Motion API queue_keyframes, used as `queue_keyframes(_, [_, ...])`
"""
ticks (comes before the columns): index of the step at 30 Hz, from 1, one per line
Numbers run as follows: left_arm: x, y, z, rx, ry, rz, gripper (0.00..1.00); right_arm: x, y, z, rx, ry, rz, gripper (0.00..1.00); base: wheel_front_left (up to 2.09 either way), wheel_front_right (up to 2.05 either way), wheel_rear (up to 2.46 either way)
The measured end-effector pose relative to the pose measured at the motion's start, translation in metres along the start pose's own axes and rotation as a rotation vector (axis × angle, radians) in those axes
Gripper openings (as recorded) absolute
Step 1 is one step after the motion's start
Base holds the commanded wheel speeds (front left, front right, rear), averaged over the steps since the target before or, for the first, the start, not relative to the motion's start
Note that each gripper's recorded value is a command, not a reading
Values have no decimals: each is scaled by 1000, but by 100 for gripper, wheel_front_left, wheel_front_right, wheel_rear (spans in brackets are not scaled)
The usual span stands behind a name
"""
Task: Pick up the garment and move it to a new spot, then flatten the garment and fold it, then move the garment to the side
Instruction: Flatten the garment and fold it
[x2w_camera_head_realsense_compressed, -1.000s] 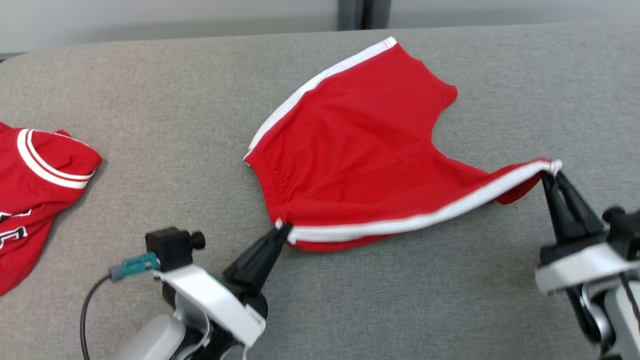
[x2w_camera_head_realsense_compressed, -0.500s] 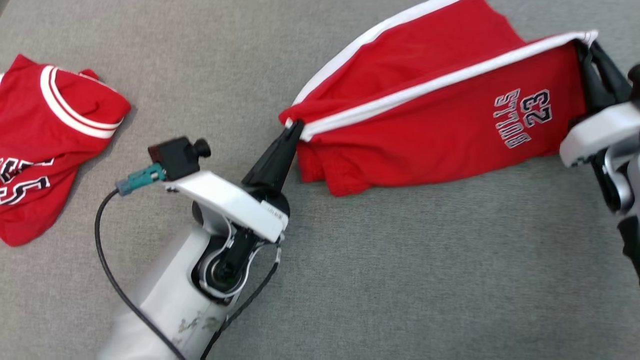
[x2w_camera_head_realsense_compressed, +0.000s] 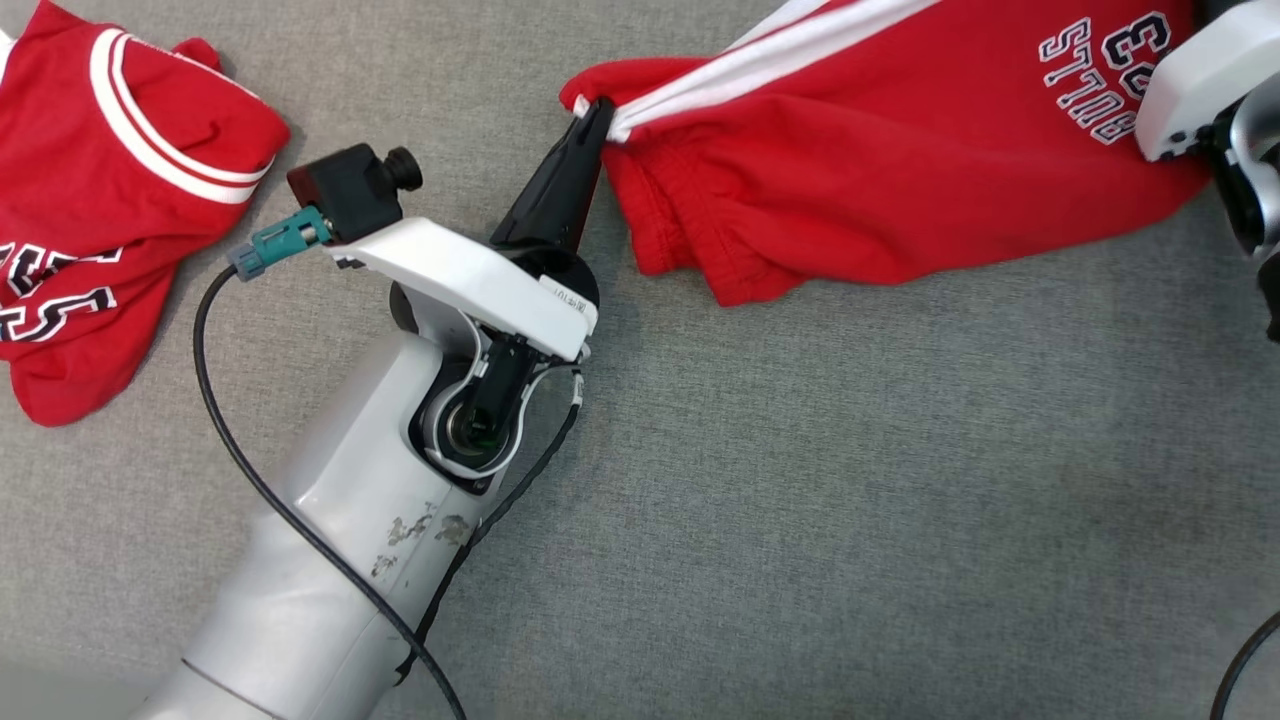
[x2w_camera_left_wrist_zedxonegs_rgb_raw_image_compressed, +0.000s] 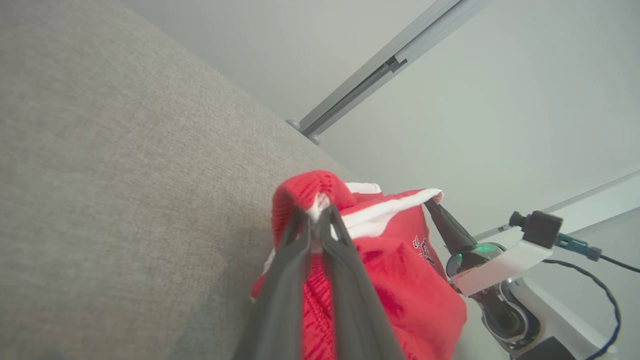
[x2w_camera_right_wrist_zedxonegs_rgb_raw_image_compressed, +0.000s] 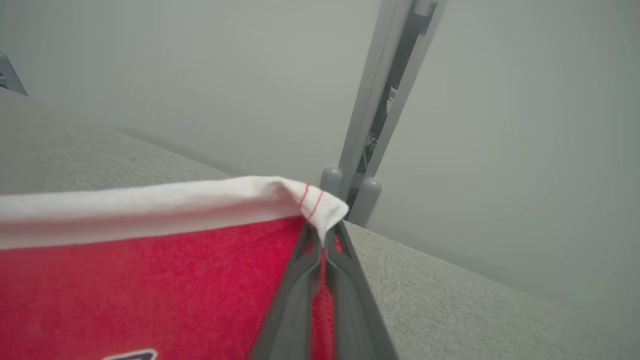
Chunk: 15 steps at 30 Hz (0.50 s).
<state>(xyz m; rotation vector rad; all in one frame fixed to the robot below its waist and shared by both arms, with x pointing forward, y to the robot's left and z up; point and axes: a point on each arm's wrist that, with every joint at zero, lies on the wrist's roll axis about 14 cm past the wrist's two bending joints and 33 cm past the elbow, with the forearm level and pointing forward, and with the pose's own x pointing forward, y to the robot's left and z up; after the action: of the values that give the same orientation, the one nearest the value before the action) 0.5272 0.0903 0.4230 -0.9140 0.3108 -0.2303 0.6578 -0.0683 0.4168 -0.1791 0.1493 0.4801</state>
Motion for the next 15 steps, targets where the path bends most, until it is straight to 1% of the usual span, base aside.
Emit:
queue_keyframes(8, [12,10,-1,32,20,26,0,21,4,-10,-38,45,24,0,0,0,0])
queue_keyframes(9, [14,13,-1,38,21,33,0,23,4,-11,-40,48,25,6,0,0,0])
queue_keyframes(10, [16,14,-1,48,24,36,0,25,3,-12,-38,52,24,18,0,0,0])
queue_keyframes(11, [17,15,-2,51,25,39,0,26,3,-13,-35,56,23,37,0,0,0])
queue_keyframes(12, [19,17,-2,61,27,43,0,27,3,-15,-28,61,21,44,0,0,0])
queue_keyframes(13, [21,18,-2,70,25,44,14,27,4,-16,-27,64,23,58,0,0,0])
queue_keyframes(14, [22,19,-1,79,21,49,32,28,4,-16,-27,66,23,100,0,0,0])
queue_keyframes(15, [24,20,-1,91,18,58,43,29,4,-15,-28,66,23,100,0,0,0])
